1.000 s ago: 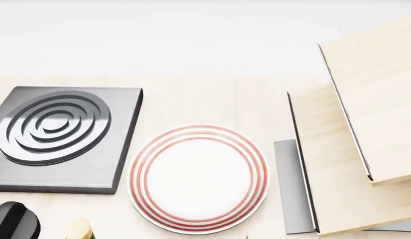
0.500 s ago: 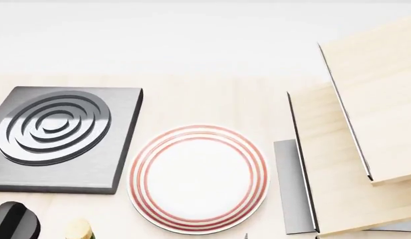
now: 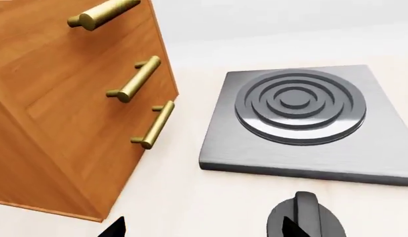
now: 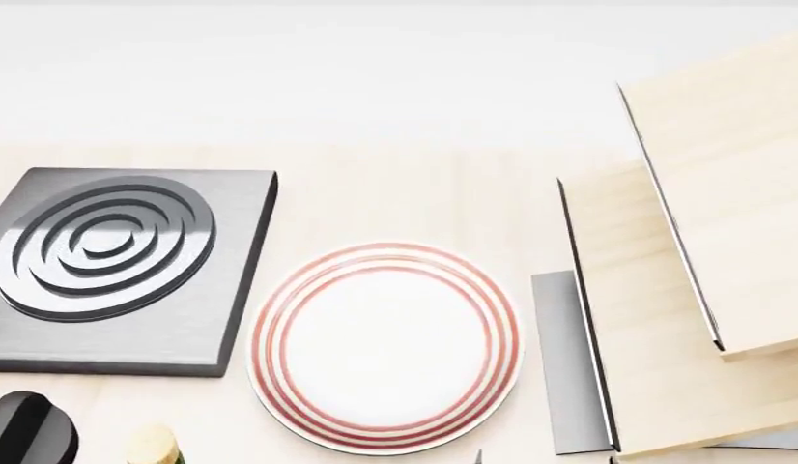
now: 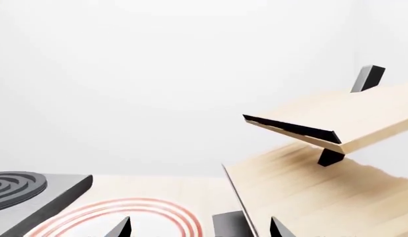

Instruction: Pick up the akita bowl and put it on the plate.

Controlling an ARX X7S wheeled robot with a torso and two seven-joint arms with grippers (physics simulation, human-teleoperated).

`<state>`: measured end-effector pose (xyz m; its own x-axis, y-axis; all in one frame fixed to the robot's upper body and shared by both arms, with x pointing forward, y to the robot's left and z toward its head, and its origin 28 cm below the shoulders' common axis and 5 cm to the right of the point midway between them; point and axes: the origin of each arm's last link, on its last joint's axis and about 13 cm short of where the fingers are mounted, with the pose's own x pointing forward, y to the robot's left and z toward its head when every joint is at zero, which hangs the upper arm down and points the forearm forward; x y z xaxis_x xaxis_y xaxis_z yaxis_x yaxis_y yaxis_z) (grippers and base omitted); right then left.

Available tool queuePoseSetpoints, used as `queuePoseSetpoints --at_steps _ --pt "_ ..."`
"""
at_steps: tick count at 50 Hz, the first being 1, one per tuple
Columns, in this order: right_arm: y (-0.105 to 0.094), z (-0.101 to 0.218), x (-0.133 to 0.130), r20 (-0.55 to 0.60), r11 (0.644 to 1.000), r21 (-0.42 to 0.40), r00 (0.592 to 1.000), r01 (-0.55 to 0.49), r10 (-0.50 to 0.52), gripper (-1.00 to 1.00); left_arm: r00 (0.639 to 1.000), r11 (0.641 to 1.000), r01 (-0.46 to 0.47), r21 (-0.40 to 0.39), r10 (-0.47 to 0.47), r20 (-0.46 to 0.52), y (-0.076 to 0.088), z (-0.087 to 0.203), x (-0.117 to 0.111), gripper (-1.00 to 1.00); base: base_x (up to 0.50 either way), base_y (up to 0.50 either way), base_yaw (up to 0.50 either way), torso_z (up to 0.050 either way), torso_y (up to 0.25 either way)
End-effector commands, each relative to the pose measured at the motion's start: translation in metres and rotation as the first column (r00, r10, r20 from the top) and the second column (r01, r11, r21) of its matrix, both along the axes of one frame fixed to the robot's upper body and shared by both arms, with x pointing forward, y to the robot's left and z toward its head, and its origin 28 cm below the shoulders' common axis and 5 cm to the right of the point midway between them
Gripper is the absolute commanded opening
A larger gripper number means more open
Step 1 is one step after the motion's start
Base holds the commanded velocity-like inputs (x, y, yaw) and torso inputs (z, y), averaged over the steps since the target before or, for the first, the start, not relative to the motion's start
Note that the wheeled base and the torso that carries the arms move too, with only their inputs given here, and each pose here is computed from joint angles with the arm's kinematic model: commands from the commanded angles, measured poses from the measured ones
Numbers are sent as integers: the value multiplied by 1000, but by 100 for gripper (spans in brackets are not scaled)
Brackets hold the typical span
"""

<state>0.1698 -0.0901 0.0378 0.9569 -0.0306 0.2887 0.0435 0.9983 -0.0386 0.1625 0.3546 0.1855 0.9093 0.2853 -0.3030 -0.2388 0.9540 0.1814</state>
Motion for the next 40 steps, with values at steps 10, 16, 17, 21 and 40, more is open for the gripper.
queuePoseSetpoints --at_steps 10,16,17,21,40 --pt "0 -6 8 -29 1000 -3 1000 11 -11 100 986 993 -22 -118 2 -169 7 -1 -8 100 0 0 0 0 2" --pt "1 -8 9 -38 1000 -5 999 11 -11 100 976 992 -37 -119 11 -215 8 -4 -9 100 0 0 0 0 0" --pt "1 -8 10 -40 1000 -5 999 9 -10 100 976 992 -39 -121 12 -219 8 -4 -9 100 0 0 0 0 0" --pt "1 -8 10 -43 1000 -4 999 10 -10 100 971 991 -50 -122 20 -240 8 -4 -10 100 0 0 0 0 0" --pt "1 -11 13 -55 1000 -6 998 10 -11 100 937 985 -109 -134 57 -344 13 -4 -12 100 0 0 0 0 0"
